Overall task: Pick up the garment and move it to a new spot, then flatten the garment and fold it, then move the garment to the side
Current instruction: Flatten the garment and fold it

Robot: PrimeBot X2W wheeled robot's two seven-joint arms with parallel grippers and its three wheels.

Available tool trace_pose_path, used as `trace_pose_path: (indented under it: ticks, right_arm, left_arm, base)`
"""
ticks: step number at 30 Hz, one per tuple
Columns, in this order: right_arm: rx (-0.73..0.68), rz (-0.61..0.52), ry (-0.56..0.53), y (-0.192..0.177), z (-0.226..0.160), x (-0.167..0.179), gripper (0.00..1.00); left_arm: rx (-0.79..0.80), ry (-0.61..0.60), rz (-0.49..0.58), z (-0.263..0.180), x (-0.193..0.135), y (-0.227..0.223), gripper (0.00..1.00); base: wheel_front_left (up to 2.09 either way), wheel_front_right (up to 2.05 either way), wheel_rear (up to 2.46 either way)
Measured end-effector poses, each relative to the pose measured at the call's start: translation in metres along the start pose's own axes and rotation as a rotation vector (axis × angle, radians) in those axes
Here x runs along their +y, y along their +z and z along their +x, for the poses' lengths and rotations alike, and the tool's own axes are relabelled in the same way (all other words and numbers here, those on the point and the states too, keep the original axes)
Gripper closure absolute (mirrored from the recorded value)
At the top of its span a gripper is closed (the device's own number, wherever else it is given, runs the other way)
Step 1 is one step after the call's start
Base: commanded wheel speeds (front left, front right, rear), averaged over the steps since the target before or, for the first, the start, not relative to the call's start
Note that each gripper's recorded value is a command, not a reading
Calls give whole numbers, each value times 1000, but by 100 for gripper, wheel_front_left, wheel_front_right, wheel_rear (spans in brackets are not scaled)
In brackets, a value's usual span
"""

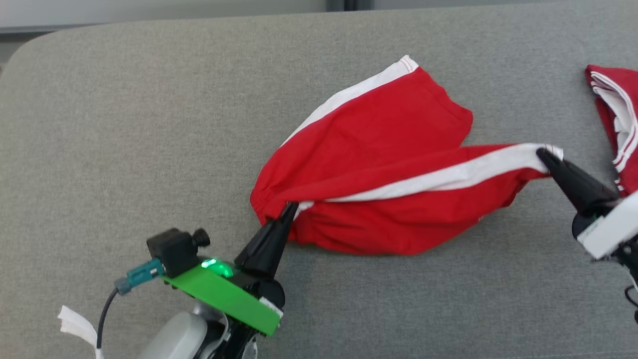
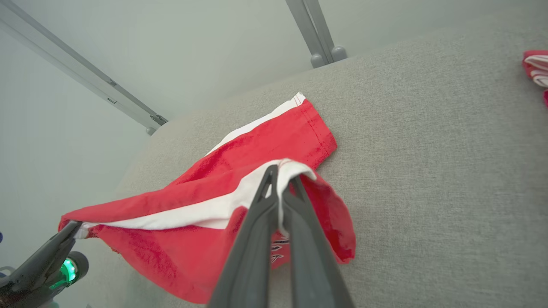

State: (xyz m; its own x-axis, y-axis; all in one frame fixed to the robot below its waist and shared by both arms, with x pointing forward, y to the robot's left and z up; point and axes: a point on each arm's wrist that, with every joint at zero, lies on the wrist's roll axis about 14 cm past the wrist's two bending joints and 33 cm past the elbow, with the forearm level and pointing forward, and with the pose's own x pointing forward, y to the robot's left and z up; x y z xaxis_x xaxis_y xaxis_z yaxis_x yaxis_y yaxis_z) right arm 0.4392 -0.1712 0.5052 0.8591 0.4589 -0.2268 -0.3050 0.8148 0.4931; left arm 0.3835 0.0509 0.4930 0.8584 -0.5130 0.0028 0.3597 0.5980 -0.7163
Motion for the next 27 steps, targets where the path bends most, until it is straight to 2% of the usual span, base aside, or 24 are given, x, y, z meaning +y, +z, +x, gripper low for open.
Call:
trace_pose_path:
  ticks: [4, 9, 14, 20, 27]
  right_arm:
    - [56, -29, 18, 9, 55, -4, 100]
    - [145, -34, 38, -4, 119, -2, 100]
    - [192, -43, 55, -16, 171, 2, 100]
    - [247, -56, 51, -36, 208, 0, 100]
    - [264, -75, 44, -46, 228, -6, 100]
  left_arm:
    - [-15, 51, -50, 23, 22, 10, 100]
    - [-24, 161, -56, 35, 60, 12, 100]
    - [-35, 227, -61, 40, 84, 12, 100]
    - [-69, 303, -62, 40, 110, 17, 100]
    - [-80, 352, -71, 35, 127, 14, 100]
  base:
    - [0, 0, 0]
    - [0, 0, 0]
    - [0, 0, 0]
    - [0, 0, 0]
    - [0, 0, 0]
